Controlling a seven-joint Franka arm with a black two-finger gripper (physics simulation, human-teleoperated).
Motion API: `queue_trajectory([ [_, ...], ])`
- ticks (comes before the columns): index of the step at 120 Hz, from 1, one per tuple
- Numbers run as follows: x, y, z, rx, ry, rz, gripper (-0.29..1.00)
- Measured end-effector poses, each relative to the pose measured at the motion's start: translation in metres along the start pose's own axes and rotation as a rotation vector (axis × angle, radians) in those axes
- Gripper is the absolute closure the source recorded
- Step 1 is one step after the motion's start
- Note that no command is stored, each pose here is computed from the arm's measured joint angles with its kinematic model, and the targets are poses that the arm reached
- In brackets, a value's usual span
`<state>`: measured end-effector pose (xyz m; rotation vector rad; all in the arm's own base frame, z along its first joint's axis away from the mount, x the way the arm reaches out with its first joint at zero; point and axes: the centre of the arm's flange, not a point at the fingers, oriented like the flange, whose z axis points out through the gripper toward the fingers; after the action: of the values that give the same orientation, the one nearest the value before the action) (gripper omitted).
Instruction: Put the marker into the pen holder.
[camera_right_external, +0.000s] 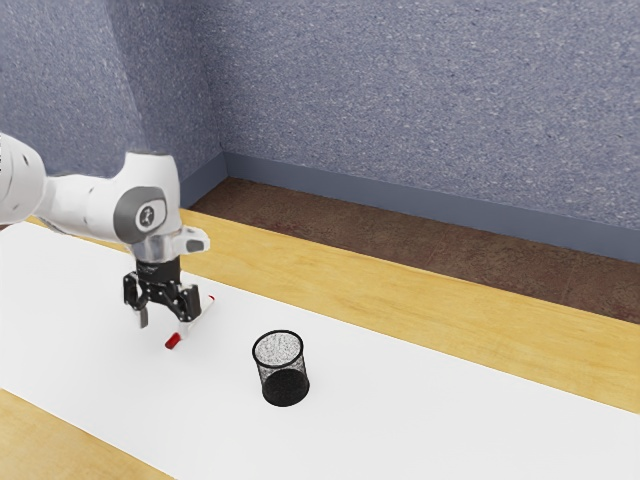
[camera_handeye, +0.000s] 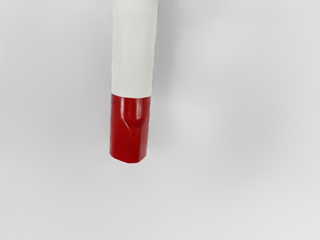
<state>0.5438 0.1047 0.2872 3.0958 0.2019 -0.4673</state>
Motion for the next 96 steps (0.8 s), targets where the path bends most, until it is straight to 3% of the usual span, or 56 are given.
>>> queue_trajectory([
  [18, 0.018, 0.001, 0.002, 0.036, 0.154, 0.052, 0.05],
  [32, 0.025, -0.004, 0.003, 0.039, 0.215, 0.062, 0.14],
  [73, 0.016, -0.003, 0.023, 0.039, 0.236, 0.094, 0.49],
  [96, 0.016, -0.007, 0.028, 0.037, 0.235, 0.095, 0.60],
])
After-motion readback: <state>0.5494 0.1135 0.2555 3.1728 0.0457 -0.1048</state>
